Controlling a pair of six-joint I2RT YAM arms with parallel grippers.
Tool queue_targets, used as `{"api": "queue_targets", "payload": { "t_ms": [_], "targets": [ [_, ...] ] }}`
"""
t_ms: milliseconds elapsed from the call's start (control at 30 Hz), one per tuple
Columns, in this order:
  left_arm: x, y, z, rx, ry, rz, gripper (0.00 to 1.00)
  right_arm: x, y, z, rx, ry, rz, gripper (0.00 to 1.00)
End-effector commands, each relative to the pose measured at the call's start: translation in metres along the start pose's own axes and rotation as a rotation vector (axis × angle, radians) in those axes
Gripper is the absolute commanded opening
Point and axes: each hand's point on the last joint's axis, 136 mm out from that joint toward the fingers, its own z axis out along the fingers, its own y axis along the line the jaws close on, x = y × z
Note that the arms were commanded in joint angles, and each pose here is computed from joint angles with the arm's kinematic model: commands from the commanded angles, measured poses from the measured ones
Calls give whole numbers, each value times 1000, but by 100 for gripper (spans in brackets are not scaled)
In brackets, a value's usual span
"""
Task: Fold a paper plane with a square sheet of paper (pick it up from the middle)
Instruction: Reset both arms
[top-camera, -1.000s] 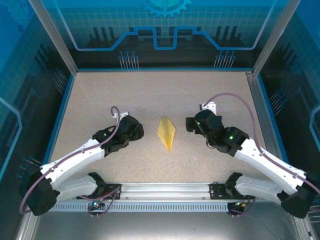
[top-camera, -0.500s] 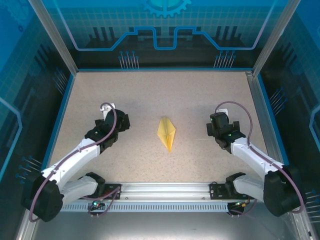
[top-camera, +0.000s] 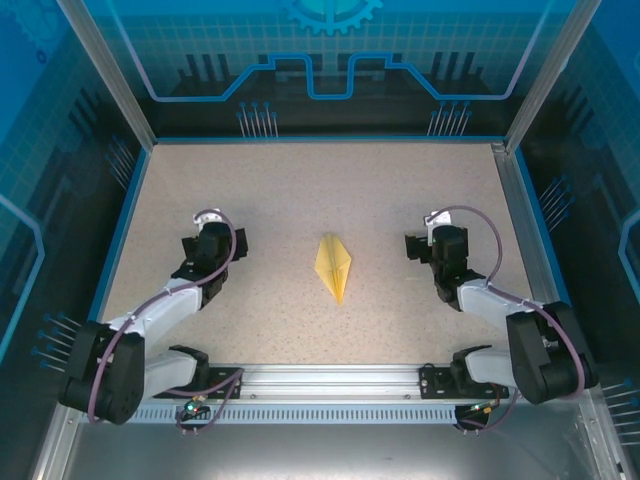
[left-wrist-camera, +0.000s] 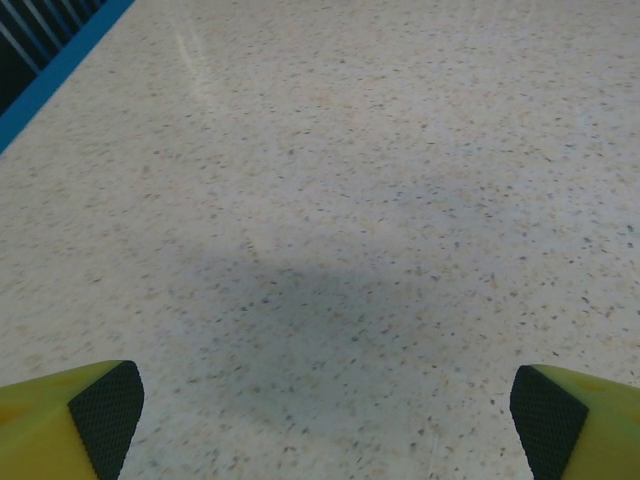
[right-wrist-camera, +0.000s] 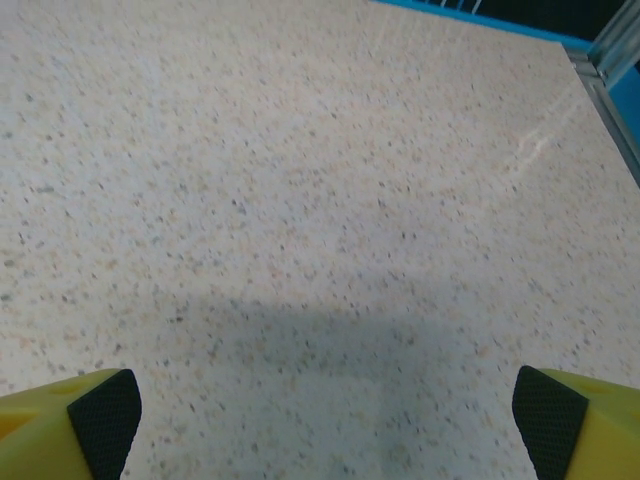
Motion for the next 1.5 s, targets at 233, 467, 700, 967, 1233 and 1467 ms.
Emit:
{"api": "queue_targets", "payload": {
  "t_ms": [233, 467, 700, 967, 1233, 1467],
  "targets": [
    [-28, -21, 24, 195, -208, 37, 99, -29, 15, 13, -121, -222, -49, 100],
    [-9, -27, 50, 277, -152, 26, 98, -22, 9, 27, -117, -212, -3, 99],
    [-12, -21, 55, 254, -156, -1, 98, -16, -6, 37, -93, -119, 66, 100],
    [-12, -21, 55, 258, -152, -1, 99, -17, -6, 37, -102, -121, 71, 99],
    [-13, -21, 55, 259, -153, -2, 99, -17, -4, 37, -101, -123, 64, 99],
    [-12, -22, 55, 261, -150, -1, 98, -17, -4, 37, -108, -120, 65, 100]
  ]
}}
